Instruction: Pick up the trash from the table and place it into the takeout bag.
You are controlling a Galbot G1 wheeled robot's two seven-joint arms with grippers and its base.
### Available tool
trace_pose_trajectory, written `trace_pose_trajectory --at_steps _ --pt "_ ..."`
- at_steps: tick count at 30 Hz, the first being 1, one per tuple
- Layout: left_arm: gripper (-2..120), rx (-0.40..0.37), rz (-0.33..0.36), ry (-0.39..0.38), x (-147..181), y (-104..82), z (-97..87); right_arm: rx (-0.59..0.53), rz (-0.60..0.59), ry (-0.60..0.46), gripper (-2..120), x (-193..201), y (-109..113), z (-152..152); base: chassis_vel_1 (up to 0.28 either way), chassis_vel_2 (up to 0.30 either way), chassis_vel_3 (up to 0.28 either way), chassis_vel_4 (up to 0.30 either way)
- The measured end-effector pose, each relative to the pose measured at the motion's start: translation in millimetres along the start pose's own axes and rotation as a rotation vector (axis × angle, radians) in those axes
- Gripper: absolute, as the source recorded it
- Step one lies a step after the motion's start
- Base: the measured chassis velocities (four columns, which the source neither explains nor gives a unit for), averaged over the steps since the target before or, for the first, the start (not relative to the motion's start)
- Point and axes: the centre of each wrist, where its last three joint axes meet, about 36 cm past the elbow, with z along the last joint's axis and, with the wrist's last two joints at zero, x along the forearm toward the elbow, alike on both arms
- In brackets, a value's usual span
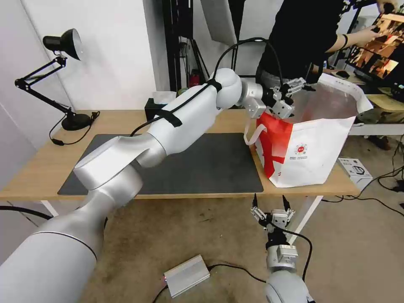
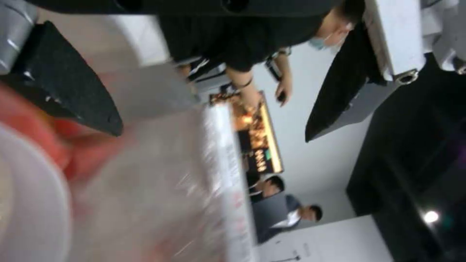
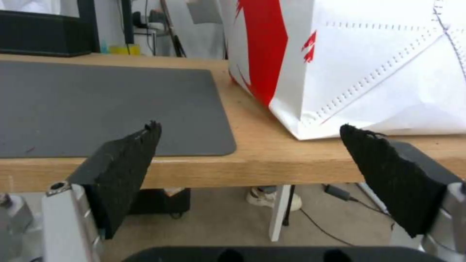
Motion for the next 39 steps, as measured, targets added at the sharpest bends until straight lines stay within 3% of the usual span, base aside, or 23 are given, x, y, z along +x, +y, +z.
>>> trace_pose_trajectory --at_steps 5,10,14,17,18,22,24,27,28,30,31,35,36,39 --pt "100 0.013 -0.075 0.054 21.1 18.7 16.4 0.003 0.000 -0.004 95 -1.5 -0.6 -0.6 0.000 0.000 0.000 0.000" --pt "100 0.069 -0.210 0.129 56.2 36.4 37.0 0.006 0.000 -0.005 95 -2.5 -1.1 -0.7 0.000 0.000 0.000 0.000" --pt "100 0.137 -0.313 0.195 90.6 37.7 51.0 0.012 -0.001 -0.006 95 -2.5 -2.5 -0.7 0.000 0.000 0.000 0.000" --pt "100 0.238 -0.405 0.274 138.4 30.7 66.0 0.017 0.002 -0.008 95 -3.4 -4.9 -2.0 0.000 0.000 0.000 0.000" --pt "100 0.238 -0.405 0.274 138.4 30.7 66.0 0.017 0.002 -0.008 95 -3.4 -4.9 -2.0 0.000 0.000 0.000 0.000" --pt "100 0.416 -0.487 0.380 207.3 -6.0 67.2 0.021 0.006 -0.011 95 -4.1 -7.3 -3.8 0.000 0.000 0.000 0.000" --pt "100 0.444 -0.495 0.402 221.4 -14.9 65.6 0.021 0.005 -0.012 94 -4.0 -7.4 -4.3 0.000 0.000 0.000 0.000" --pt "100 0.502 -0.502 0.488 280.0 -47.7 58.6 0.024 0.005 -0.010 93 -3.9 -8.3 -4.2 0.000 0.000 0.000 0.000" --pt "100 0.502 -0.502 0.488 280.0 -47.7 58.6 0.024 0.005 -0.010 93 -3.9 -8.3 -4.2 0.000 0.000 0.000 0.000" --pt "100 0.524 -0.518 0.546 323.2 -65.4 48.0 0.028 0.004 -0.011 95 -4.0 -9.4 -4.1 0.000 0.000 0.000 0.000" --pt "100 0.524 -0.518 0.546 323.2 -65.4 48.0 0.028 0.004 -0.011 95 -4.0 -9.4 -4.1 0.000 0.000 0.000 0.000" --pt "100 0.593 -0.524 0.620 380.5 -105.6 10.5 0.040 -0.003 -0.010 94 -4.7 -12.5 -4.0 0.000 0.000 0.000 0.000" --pt "100 0.593 -0.524 0.620 380.5 -105.6 10.5 0.040 -0.003 -0.010 94 -4.7 -12.5 -4.0 0.000 0.000 0.000 0.000" --pt "100 0.657 -0.536 0.680 418.5 -140.7 -26.0 0.053 -0.021 0.001 91 -2.7 -15.2 -5.5 0.000 0.000 0.000 0.000"
